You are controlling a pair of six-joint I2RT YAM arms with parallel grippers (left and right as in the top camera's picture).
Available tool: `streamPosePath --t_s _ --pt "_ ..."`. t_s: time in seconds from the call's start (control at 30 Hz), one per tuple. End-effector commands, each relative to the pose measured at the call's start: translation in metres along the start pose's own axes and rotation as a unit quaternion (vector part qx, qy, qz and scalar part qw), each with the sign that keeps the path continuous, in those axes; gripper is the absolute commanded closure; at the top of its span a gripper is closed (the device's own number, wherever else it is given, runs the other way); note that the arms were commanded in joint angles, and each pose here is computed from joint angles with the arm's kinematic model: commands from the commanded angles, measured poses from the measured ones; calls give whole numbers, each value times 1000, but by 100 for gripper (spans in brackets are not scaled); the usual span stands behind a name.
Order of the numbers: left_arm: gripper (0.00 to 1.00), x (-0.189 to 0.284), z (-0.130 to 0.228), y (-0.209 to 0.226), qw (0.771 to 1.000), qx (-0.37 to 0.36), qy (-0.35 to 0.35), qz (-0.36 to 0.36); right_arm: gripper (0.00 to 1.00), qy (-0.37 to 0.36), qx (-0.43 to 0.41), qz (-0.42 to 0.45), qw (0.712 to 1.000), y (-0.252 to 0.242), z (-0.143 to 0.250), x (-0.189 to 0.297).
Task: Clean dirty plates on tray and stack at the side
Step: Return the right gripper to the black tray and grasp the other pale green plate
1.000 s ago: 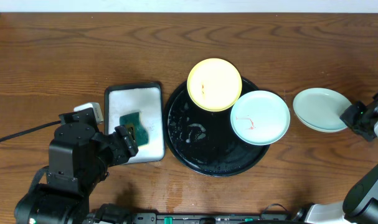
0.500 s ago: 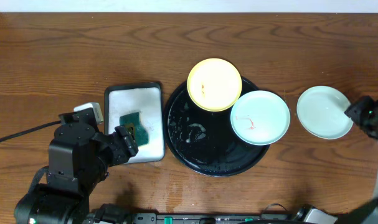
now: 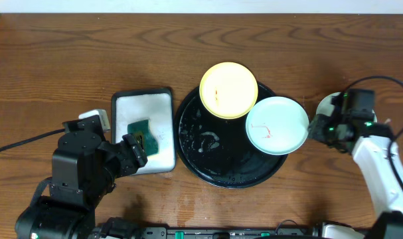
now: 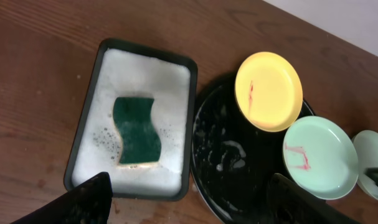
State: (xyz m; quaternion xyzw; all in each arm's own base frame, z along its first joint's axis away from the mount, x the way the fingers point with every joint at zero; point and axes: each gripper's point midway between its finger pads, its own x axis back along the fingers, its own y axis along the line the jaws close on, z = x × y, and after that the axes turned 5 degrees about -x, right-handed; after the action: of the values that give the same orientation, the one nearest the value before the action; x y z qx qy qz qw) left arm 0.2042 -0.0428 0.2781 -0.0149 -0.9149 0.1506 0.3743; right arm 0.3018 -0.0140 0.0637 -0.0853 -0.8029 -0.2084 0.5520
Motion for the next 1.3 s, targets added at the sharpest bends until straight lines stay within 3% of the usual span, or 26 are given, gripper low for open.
streamPosePath --t_s 0.0,0.07,0.2,0.23,0.6,0.77,1.0,1.07,1.1,1.17,1.27 --pt "20 3 -3 -2 1000 0 -4 5 56 -15 70 -12 997 14 4 -17" --pt "20 3 -3 -2 1000 0 -4 5 60 -24 83 -17 996 19 4 -24" --pt "20 3 -3 -2 1000 0 -4 5 95 -34 87 -10 996 19 0 -27" --pt "20 3 -3 -2 1000 0 -4 5 99 -38 87 -12 995 21 -2 -25" --pt "20 3 -3 -2 1000 0 -4 5 99 -53 46 -41 997 43 -15 45" --pt "20 3 -3 -2 1000 0 -4 5 99 15 40 -102 994 73 25 50" --pt "20 3 -3 -2 1000 0 -4 5 99 84 28 -54 995 88 87 12" --pt "20 3 -3 -2 1000 0 -4 5 99 60 81 -38 994 91 84 2" --pt "20 3 -3 -2 1000 0 -4 5 98 35 121 -23 992 89 74 -1" --pt "20 3 -3 -2 1000 0 -4 5 75 -7 198 -24 980 94 54 -1" --pt "20 3 -3 -2 1000 0 -4 5 68 -53 211 -12 976 90 18 10"
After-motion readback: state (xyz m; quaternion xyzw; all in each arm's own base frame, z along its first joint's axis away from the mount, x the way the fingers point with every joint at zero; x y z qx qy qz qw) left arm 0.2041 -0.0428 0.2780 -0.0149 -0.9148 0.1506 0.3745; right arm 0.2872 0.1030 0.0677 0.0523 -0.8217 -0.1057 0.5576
